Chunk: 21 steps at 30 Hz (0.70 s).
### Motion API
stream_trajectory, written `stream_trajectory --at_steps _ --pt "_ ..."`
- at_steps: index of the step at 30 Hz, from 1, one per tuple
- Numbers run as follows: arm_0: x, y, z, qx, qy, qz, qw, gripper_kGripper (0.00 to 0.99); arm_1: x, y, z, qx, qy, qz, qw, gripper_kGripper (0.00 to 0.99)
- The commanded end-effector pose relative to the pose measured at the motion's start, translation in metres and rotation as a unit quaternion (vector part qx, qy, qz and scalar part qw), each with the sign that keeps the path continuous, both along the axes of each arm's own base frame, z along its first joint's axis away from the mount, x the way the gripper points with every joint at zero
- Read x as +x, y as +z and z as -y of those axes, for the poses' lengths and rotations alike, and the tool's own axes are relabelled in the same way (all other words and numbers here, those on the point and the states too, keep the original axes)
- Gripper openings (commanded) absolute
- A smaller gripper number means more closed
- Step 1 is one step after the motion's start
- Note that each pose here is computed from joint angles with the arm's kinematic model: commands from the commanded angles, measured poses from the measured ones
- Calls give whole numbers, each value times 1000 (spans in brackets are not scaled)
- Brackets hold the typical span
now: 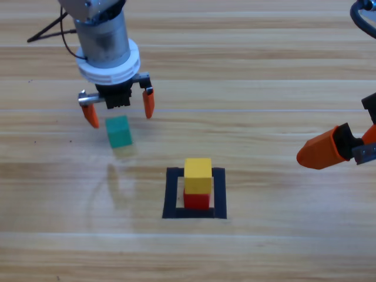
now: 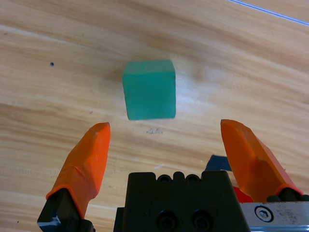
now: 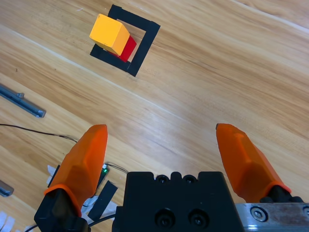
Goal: Stack the blocks in the rectangular block: red at the bottom, yellow in the middle, green on top
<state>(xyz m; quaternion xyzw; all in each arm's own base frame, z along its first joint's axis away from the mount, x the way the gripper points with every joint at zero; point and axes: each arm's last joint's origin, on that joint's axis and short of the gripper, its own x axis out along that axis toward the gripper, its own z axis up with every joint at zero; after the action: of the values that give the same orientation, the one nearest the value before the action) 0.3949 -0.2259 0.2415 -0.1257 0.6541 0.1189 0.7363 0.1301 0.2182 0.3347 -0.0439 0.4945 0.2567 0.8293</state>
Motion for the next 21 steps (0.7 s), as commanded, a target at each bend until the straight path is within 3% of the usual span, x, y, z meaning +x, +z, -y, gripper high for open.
stream_trajectory --at_steps 1,21 --pt "27 -36 -16 2 34 -35 999 973 11 -18 -2 -27 -15 -8 999 990" --pt "40 -72 -16 10 15 -55 998 960 16 -25 -8 -42 -24 -6 999 989"
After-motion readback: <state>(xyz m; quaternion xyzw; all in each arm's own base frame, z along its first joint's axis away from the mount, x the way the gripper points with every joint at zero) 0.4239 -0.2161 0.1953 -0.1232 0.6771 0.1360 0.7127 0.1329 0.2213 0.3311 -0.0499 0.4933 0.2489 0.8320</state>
